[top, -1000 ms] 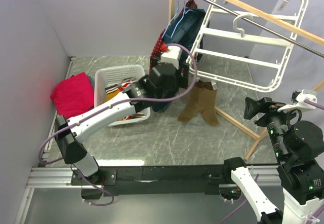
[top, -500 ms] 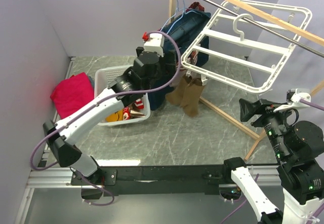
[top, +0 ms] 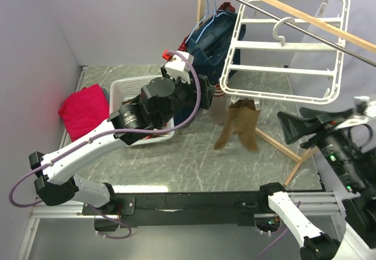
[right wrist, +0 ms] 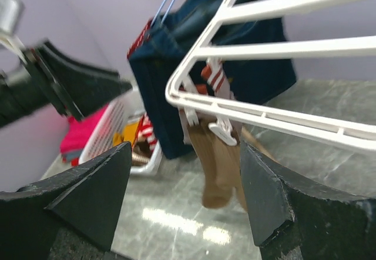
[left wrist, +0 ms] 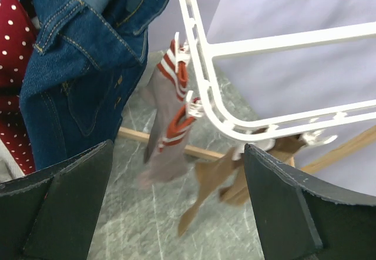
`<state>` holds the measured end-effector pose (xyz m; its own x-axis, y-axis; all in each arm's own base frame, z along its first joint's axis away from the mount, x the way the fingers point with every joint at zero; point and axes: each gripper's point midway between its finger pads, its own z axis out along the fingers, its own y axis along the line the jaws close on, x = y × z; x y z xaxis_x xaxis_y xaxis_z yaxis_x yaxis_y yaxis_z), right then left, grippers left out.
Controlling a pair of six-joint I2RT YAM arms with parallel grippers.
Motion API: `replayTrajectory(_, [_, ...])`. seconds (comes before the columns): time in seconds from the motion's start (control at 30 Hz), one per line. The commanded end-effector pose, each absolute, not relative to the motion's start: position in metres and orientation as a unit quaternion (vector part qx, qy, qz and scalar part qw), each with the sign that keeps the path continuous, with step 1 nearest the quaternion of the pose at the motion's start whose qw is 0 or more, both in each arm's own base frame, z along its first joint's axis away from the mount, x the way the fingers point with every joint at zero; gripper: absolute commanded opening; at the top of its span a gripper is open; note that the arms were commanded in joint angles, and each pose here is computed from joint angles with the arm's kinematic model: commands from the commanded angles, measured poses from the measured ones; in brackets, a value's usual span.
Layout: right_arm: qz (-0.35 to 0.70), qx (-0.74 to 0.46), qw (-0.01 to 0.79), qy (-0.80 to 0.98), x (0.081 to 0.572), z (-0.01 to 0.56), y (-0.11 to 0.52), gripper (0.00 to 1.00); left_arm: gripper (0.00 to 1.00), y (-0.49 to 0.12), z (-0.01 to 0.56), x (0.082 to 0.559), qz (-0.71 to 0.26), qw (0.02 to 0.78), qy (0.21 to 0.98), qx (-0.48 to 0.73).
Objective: Clip the socks to the hanger
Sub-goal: Adjust the hanger on the clothesline, then reset both arms
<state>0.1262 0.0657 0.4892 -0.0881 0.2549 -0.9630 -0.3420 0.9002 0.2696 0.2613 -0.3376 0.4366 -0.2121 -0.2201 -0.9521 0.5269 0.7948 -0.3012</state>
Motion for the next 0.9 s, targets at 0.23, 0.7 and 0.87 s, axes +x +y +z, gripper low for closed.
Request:
replayTrajectory(0.23, [0.148, 0.037, 0.702, 0.696, 0.130, 0.479, 0.029, 0.81, 0.96, -0.353, 0.439, 0.250, -0.327, 0.610, 0.707, 0.148])
replayTrajectory(0.7, [0.203, -0.022, 0.683, 0.702, 0.141, 0.451, 0.061, 0.81, 0.96, -0.377, 0.436, 0.251, -0.349, 0.596, 0.705, 0.161])
replayTrajectory(0.87, [0.184, -0.022, 0.696, 0.694, 0.139, 0.438, 0.054, 0.84, 0.96, -0.347, 0.438, 0.249, -0.332, 0.616, 0.702, 0.132])
